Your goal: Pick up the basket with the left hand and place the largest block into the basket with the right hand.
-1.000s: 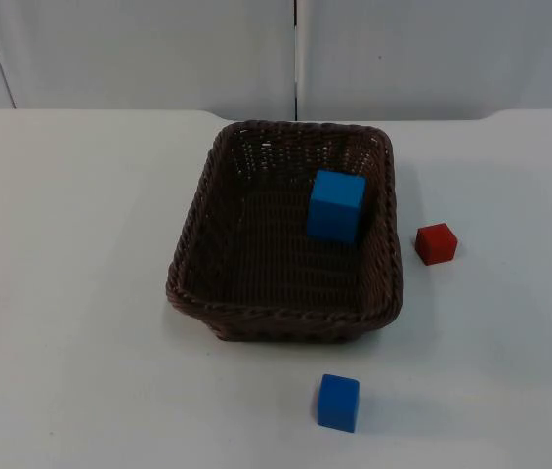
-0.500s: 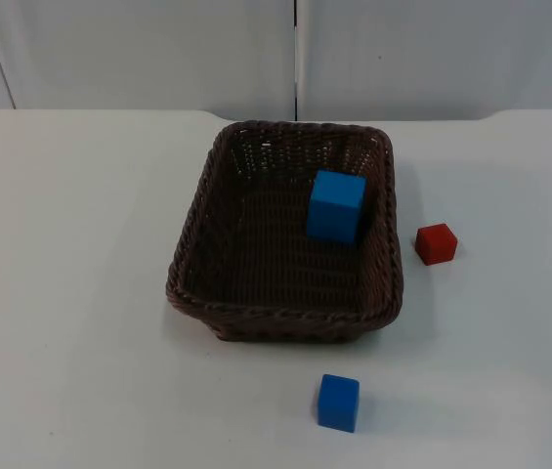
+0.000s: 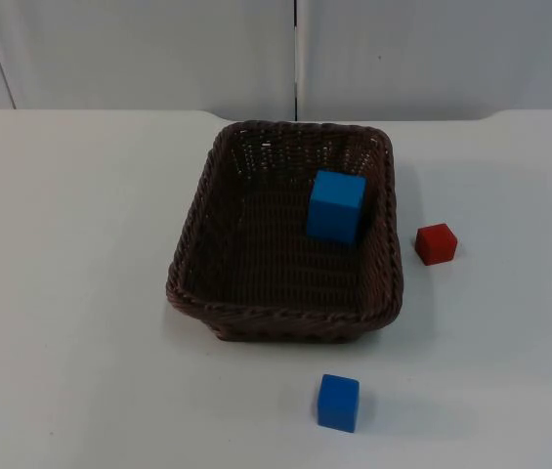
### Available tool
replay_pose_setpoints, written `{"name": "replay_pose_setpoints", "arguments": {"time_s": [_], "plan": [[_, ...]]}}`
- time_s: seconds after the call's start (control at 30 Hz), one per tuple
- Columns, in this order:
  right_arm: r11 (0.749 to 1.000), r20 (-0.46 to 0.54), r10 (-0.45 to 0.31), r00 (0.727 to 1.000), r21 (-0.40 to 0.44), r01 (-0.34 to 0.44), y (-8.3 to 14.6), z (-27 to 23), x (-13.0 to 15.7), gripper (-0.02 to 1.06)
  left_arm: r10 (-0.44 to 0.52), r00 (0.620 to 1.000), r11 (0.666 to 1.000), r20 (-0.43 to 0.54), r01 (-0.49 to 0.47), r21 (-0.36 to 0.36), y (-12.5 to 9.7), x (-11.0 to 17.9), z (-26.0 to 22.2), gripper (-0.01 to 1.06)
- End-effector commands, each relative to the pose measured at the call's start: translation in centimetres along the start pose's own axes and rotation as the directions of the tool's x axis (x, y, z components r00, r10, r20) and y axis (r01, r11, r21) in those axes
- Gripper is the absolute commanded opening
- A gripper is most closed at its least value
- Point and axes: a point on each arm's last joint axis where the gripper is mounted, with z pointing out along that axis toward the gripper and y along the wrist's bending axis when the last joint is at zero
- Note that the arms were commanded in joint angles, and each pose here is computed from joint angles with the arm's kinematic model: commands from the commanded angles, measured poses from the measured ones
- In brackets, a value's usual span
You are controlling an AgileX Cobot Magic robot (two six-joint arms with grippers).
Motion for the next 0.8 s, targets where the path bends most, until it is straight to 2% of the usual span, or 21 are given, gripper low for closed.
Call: {"name": "replay_pose_setpoints", "arguments": {"time_s": [0.0, 0.17, 0.4, 0.53, 0.77], "plan": [[1.0, 0.002, -0.005, 1.0, 0.02, 0.005, -0.2, -0.6, 0.5, 0.8, -0.009, 0.999, 1.0, -0.046, 0.008, -0.012, 0.1, 0.7, 0.4, 0.98], [0.996, -0.094, 0.035, 0.995, 0.082, -0.027, -0.7, -0.8, 1.5, 0.8, -0.012, 0.995, 1.0, -0.098, 0.011, -0.007, 0.0, 1.9, 1.6, 0.98], [0.995, -0.113, 0.032, 0.993, 0.099, -0.021, -0.9, -0.8, 1.8, 0.8, -0.021, 0.99, 1.0, -0.138, 0.023, 0.01, -0.1, 2.5, 2.0, 0.98], [0.993, -0.151, 0.036, 0.988, 0.12, -0.018, -1.1, -0.4, 2.4, 0.8, 0.01, 0.99, 0.999, -0.139, -0.003, 0.045, -0.4, 2.5, 2.0, 0.98], [0.992, -0.2, 0.053, 0.978, 0.124, -0.028, -1.1, 0.0, 3.2, 0.8, 0.01, 0.99, 0.999, -0.139, -0.003, 0.045, -0.4, 2.5, 2.0, 0.98]]}}
